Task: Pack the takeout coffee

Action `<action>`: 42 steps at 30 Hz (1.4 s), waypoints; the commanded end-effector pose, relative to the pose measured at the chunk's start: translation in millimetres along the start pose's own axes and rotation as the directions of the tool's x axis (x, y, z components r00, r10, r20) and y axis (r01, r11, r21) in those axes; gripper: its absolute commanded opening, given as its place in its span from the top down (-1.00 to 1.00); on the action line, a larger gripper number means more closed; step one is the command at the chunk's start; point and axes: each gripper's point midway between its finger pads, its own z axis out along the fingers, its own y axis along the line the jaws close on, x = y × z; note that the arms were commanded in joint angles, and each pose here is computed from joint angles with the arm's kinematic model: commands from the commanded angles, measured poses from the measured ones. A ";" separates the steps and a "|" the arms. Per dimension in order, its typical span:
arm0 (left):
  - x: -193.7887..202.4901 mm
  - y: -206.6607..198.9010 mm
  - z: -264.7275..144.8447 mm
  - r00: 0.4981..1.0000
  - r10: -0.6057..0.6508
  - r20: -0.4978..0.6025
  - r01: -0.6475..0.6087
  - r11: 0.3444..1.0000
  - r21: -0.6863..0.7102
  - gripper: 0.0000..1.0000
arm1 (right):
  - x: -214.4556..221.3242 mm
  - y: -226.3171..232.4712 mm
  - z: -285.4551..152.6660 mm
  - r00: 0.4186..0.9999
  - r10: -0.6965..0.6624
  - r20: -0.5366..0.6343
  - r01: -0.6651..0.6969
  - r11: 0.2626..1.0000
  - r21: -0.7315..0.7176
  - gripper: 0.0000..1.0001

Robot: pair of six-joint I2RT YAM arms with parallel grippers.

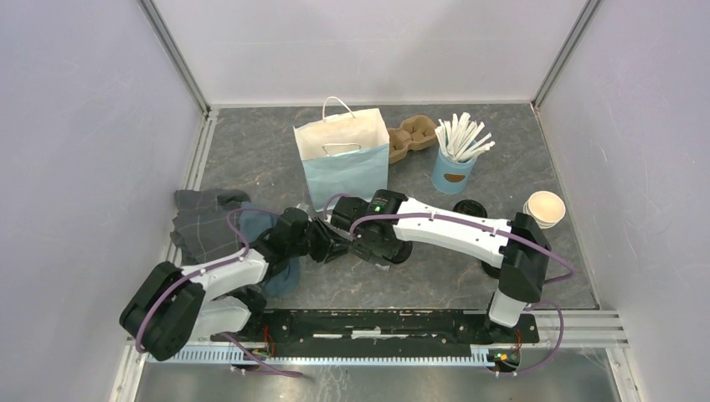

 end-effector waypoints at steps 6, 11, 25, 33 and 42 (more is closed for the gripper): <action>5.4 -62.8 25.5 0.996 -0.076 -0.038 0.081 0.985 0.149 0.38 | -2.3 -2.3 -5.6 1.000 -0.003 0.023 0.003 1.000 -0.011 -0.68; 17.9 -56.9 37.5 0.996 -0.056 -0.072 0.064 0.993 0.103 0.42 | -3.4 -1.7 -4.5 1.000 -0.012 0.027 0.012 1.000 -0.013 -0.68; 40.0 -32.0 45.2 0.989 -0.063 -0.137 0.069 0.997 0.038 0.42 | -12.1 10.3 15.1 0.998 -0.014 0.059 0.018 0.999 -0.051 -0.71; 43.8 -25.0 50.2 0.984 -0.073 -0.161 0.080 0.996 0.039 0.42 | -28.5 10.4 18.3 0.995 -0.025 0.096 0.029 0.998 -0.049 -0.72; 45.2 -23.4 54.6 0.982 -0.069 -0.173 0.076 0.997 0.032 0.42 | -52.6 13.1 19.4 0.993 -0.043 0.113 0.050 0.997 -0.060 -0.75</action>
